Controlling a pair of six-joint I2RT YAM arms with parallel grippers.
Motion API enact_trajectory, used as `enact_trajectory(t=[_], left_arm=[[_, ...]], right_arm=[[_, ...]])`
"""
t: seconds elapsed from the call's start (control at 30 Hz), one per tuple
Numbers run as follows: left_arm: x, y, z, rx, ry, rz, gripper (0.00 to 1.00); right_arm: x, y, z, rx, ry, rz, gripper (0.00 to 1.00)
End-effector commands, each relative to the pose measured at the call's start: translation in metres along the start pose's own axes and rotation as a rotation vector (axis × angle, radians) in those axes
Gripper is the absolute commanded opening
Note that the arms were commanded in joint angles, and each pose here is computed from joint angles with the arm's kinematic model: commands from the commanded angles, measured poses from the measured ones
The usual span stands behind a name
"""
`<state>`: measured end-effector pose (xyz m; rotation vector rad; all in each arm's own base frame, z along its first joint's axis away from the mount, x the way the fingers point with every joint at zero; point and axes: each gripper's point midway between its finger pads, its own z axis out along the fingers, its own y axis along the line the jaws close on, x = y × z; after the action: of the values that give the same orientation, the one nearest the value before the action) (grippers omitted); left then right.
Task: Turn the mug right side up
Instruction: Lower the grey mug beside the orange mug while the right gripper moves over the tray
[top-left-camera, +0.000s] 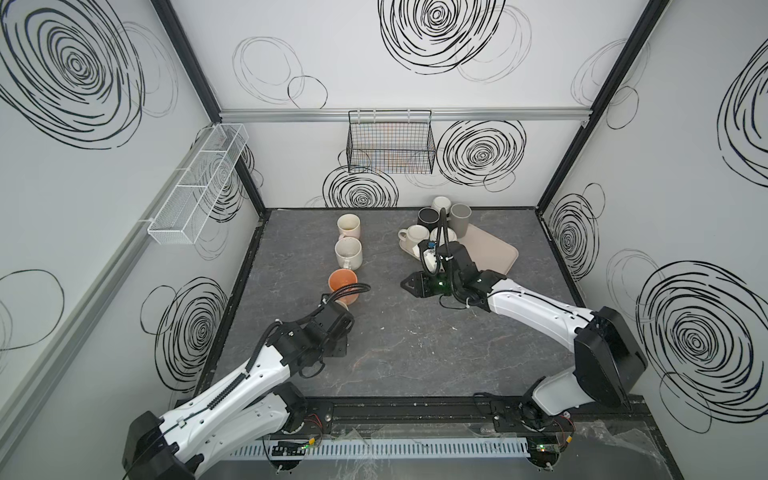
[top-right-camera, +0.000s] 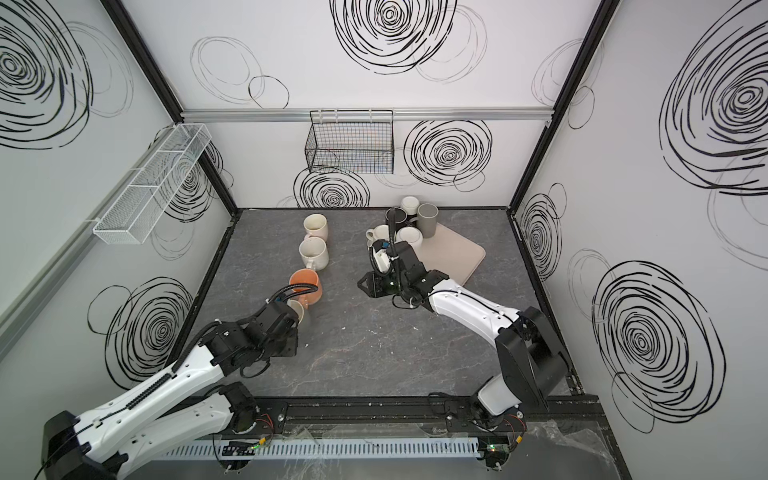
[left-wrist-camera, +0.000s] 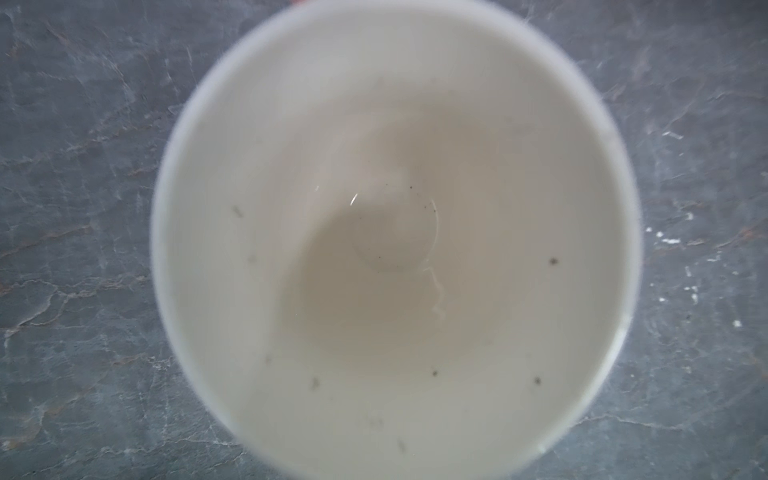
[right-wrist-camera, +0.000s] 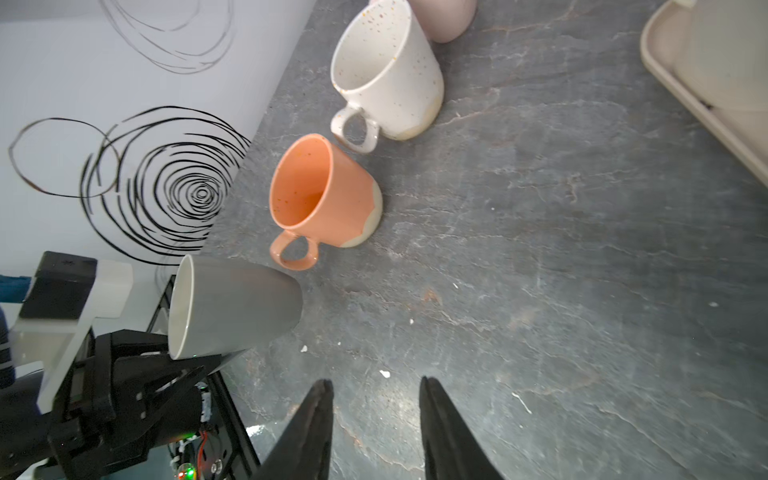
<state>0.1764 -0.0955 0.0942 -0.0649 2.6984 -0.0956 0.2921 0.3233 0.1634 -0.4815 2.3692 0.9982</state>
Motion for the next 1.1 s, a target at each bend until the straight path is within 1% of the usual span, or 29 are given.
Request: enact_trajectory(t=[0.0,0.1,0.2,0.47,0.6,0.8,0.9,1.0,1.07], left_arm=[[-0.014,-0.01,0.003,0.014,-0.042,-0.019,0.07],[-0.014,-0.012,0.009,0.007,-0.031,-0.015,0.08],[-0.012,-0.012,0.015,-0.006,-0.014,-0.008,0.1],[-0.009,-0.008,0.024,-0.031,0.022,-0.008,0.11],[-0.008,-0.006,0.026,-0.05,0.03,-0.006,0.16],[-0.006,-0.002,0.027,-0.081,0.041,-0.008,0.19],[-0.005,0.0,0.027,-0.093,0.042,-0.007,0.23],[-0.005,0.0,0.027,-0.098,0.038,-0.008,0.32],[-0.006,0.0,0.026,-0.097,0.036,-0.007,0.36]], right_arm=[[0.002,-0.009,-0.001,0.072,0.026,-0.016,0.39],[0.005,-0.013,-0.001,0.09,0.032,-0.013,0.39],[0.007,-0.017,-0.002,0.106,0.035,-0.013,0.39],[0.007,-0.029,-0.007,0.164,0.037,-0.013,0.4],[0.009,-0.033,-0.008,0.172,0.041,-0.006,0.4],[0.01,-0.039,-0.013,0.201,0.034,-0.002,0.4],[0.011,-0.043,-0.016,0.213,0.029,0.0,0.4],[0.013,-0.047,-0.019,0.22,0.027,0.008,0.4],[0.013,-0.048,-0.02,0.221,0.025,0.009,0.4]])
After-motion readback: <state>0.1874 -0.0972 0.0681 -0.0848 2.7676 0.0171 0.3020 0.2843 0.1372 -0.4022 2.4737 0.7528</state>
